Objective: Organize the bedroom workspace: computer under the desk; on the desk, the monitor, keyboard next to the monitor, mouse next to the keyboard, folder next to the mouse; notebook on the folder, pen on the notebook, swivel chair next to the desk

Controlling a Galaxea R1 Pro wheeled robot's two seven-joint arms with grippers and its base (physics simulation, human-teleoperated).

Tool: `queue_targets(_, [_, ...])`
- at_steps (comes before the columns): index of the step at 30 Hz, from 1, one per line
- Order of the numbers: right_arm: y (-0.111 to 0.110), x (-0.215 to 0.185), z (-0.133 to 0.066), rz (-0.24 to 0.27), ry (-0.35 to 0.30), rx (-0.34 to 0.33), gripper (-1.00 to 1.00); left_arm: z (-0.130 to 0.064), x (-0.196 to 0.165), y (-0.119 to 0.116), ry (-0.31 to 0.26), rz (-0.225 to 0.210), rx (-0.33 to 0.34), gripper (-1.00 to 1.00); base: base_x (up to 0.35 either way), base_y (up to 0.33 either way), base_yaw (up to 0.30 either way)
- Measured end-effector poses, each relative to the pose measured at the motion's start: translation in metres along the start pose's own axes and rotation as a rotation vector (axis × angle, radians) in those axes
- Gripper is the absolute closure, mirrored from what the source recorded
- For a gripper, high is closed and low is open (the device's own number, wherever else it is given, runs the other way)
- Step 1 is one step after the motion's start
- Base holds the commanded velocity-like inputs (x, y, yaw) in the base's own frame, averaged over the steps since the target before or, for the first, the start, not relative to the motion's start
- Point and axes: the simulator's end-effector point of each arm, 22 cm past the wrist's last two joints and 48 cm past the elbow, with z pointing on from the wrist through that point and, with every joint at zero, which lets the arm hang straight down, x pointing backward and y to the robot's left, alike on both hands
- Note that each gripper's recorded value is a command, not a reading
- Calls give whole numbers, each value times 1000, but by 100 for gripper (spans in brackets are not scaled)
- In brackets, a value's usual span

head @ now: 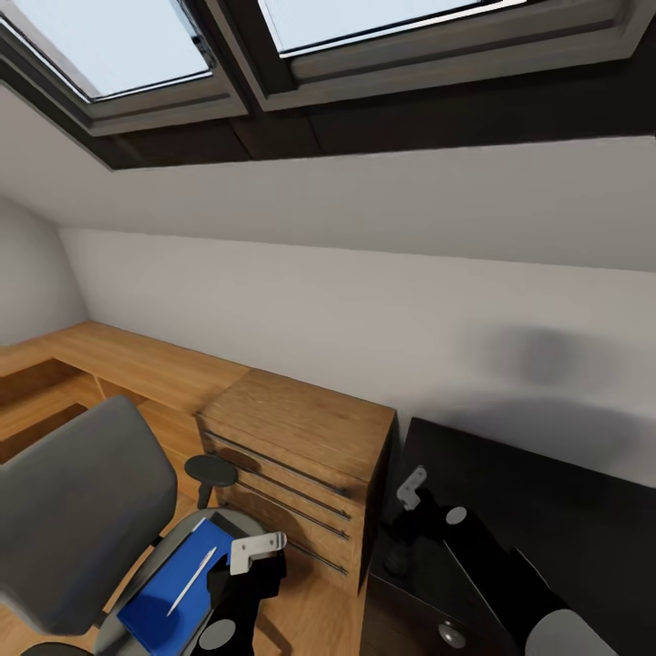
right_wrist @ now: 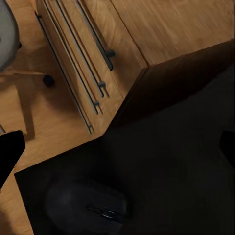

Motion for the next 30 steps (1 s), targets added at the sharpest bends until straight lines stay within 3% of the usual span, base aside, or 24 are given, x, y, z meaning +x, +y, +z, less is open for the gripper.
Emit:
queue_targets(5, [-17,-14,-13,63,-1,32,-100,-4,-2,0,2,1,0,-100,0,0,0])
queue_targets(11, [18,-20,-5,83,-31,-27,-100,-6,-8,-3,-10,-18,-2,-100,0,0,0])
queue_targets(14, [18,-40,-6,76,-70,-30,-100,-7,-9,-3,-11,-19,-1,-100,0,0,0])
queue_targets(30, [15,-49,-19,86,-46,-24,-100,-18,-19,2,-24,-12,-2,-100,0,0,0])
